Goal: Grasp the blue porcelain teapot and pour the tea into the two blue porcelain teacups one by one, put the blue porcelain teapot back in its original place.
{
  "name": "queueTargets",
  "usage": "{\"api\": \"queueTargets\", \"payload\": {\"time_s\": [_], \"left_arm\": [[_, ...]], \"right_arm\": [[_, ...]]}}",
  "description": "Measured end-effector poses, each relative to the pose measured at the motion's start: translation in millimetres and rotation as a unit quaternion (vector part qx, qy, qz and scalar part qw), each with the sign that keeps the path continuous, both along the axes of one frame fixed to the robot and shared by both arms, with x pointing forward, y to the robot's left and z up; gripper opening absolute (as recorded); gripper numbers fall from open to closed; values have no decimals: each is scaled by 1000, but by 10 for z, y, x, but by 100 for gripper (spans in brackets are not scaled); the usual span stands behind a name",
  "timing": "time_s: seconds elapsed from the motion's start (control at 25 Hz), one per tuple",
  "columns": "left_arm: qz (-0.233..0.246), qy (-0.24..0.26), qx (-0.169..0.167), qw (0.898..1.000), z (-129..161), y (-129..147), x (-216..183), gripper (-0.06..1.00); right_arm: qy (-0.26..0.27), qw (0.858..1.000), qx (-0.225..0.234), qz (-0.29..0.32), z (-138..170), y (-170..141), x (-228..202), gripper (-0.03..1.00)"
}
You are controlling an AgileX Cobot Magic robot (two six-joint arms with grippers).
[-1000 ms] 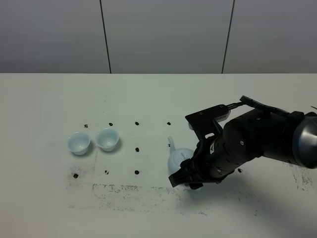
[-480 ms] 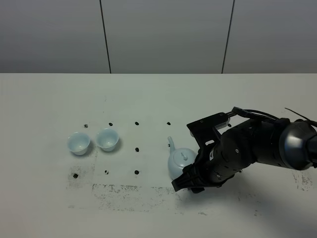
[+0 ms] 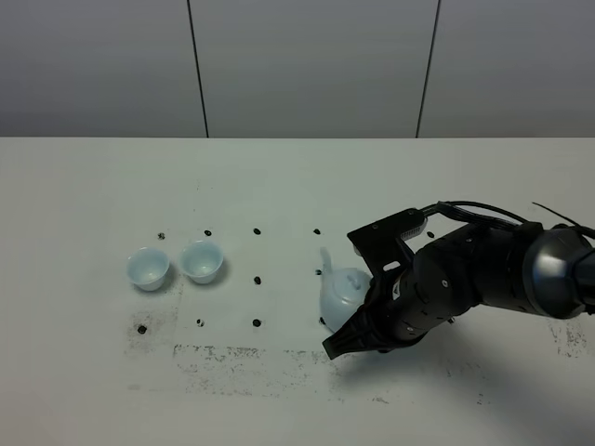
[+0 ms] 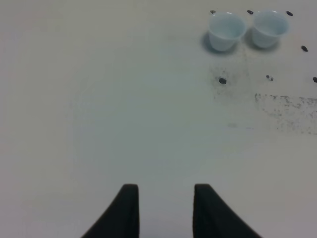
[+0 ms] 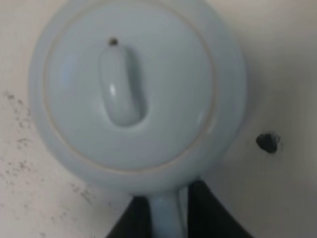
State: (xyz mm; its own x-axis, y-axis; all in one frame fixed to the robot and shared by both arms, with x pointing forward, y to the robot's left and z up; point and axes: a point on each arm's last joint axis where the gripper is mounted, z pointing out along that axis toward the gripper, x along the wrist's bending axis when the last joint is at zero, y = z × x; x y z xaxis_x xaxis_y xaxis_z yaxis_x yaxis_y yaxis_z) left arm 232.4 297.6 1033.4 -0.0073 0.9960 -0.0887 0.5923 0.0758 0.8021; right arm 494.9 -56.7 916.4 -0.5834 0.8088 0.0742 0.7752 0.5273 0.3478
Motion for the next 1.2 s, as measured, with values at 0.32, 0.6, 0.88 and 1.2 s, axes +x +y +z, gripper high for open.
{"api": "queueTargets", "payload": {"time_s": [0.32, 0.6, 0.88, 1.2], "left_arm": [[0, 0, 0, 1000, 0, 0, 0, 30], [0, 0, 0, 1000, 0, 0, 0, 30], [0, 0, 0, 1000, 0, 0, 0, 30], [0, 0, 0, 1000, 0, 0, 0, 30]], "right_arm": [[-19, 1000, 9, 16, 13, 22, 24, 3], [-47, 998, 33, 14, 20, 70, 69, 3], [-64, 997, 47, 13, 33, 94, 98, 3], [-79, 995, 58, 13, 48, 111, 120, 3]]}}
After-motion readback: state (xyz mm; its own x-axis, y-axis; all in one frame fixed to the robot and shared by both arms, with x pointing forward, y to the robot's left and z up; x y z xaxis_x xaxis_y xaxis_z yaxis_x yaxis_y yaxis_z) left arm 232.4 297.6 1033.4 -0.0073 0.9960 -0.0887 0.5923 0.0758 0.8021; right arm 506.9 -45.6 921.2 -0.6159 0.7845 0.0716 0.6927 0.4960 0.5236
